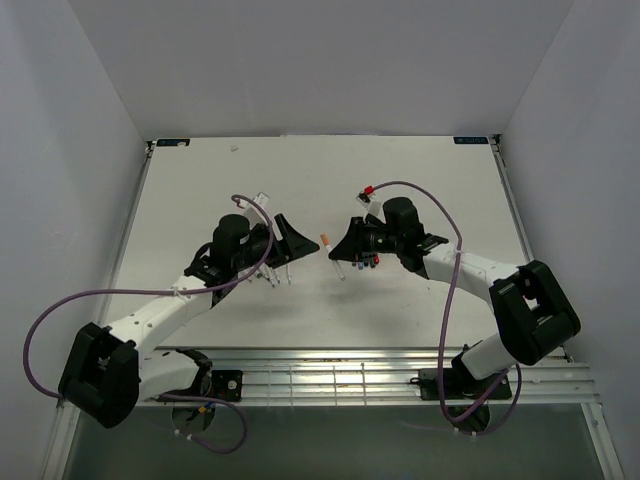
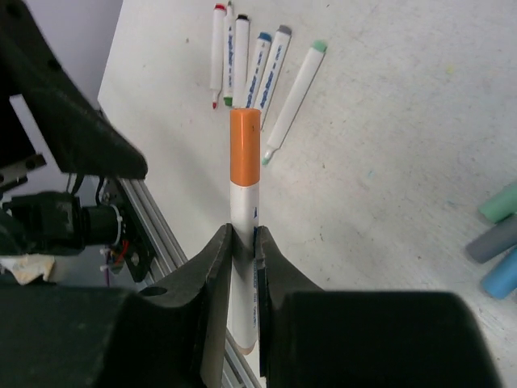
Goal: Open the pen caps
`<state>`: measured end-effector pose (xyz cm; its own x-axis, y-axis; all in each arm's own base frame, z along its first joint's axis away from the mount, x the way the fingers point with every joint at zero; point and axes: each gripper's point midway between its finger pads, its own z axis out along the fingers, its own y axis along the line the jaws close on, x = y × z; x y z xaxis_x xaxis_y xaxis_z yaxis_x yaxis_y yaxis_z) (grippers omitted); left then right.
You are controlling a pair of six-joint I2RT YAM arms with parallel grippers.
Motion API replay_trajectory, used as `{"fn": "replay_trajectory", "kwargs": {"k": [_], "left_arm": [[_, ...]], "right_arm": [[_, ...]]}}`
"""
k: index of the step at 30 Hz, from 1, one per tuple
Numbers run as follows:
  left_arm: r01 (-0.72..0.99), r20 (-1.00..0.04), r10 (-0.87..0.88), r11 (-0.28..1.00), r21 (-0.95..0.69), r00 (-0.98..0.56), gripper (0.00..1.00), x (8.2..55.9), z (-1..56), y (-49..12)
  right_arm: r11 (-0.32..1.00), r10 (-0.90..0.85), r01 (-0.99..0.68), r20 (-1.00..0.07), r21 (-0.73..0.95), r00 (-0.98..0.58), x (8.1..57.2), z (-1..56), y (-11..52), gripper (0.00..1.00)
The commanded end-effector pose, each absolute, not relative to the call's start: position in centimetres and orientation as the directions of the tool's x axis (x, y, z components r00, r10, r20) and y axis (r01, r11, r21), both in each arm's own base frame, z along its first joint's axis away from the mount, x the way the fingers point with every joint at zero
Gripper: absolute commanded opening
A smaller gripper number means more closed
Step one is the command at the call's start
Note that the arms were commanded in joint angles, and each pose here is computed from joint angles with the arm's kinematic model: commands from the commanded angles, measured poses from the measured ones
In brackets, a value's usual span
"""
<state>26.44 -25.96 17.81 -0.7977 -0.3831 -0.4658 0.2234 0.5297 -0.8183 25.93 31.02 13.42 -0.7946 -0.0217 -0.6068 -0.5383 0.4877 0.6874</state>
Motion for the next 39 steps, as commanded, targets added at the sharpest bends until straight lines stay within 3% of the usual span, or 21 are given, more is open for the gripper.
{"fn": "replay_trajectory", "kwargs": {"k": [1,7,25,30,33,37,39], "left_arm": [[0.288,-0.527,-0.372,0.534,-0.795,-0.764,0.76,25.7,18.3,-25.9],[0.319,-0.497,-0.348,0.457,-0.831,-0.795,0.74,23.5,17.3,-27.2],[0.332,-0.509,-0.318,0.472,-0.817,-0.8,0.71,24.7,16.5,-29.9],[0.319,-0.494,-0.315,0.469,-0.824,-0.811,0.35,24.7,16.2,-30.0],[0.324,-0.492,-0.309,0.462,-0.826,-0.814,0.24,24.4,16.3,-30.1],[0.335,-0.496,-0.3,0.453,-0.826,-0.815,0.03,23.8,16.4,-29.9],[0.331,-0.492,-0.299,0.454,-0.827,-0.818,0.0,23.5,16.2,-29.7]], "right_arm": [[0.537,0.157,-0.453,-0.612,0.712,-0.776,29.0,16.0,31.2,0.08],[0.47,0.223,-0.457,-0.602,0.756,-0.767,29.3,18.9,32.2,0.08],[0.338,0.233,-0.442,-0.529,0.831,-0.816,25.9,20.7,34.9,0.08],[0.33,0.25,-0.447,-0.534,0.831,-0.808,25.6,20.8,34.7,0.08],[0.337,0.249,-0.462,-0.551,0.821,-0.797,25.8,20.8,34.7,0.08],[0.377,0.214,-0.501,-0.6,0.779,-0.771,26.4,20.5,34.8,0.32],[0.407,0.2,-0.529,-0.638,0.745,-0.744,27.1,20.7,34.8,0.36]]}}
